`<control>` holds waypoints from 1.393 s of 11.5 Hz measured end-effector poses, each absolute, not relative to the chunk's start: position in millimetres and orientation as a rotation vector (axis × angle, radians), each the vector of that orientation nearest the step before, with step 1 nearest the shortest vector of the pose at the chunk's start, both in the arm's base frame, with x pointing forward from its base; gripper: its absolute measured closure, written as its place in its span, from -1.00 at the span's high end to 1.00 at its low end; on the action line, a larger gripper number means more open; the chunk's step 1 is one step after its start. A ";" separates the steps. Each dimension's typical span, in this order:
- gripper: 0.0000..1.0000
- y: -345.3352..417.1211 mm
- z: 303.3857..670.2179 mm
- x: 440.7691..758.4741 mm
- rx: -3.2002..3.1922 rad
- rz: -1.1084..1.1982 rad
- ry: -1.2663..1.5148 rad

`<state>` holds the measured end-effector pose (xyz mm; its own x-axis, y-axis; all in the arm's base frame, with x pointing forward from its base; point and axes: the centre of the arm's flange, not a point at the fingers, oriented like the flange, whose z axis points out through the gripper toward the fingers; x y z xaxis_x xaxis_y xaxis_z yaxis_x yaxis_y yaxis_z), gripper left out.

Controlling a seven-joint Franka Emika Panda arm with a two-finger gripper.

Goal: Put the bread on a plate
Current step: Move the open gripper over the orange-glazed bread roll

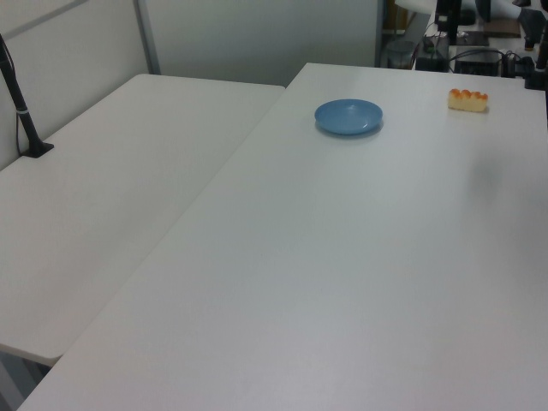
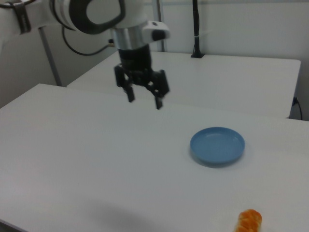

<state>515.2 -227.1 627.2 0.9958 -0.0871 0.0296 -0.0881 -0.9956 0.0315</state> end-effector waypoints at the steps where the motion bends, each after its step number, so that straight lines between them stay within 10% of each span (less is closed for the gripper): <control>1: 1.00 -270.5 624.5 498.3 3.092 0.065 -0.157; 12: 1.00 -483.5 385.4 474.8 3.011 0.091 -0.311; 16: 1.00 -497.9 370.9 462.4 3.030 0.106 -0.396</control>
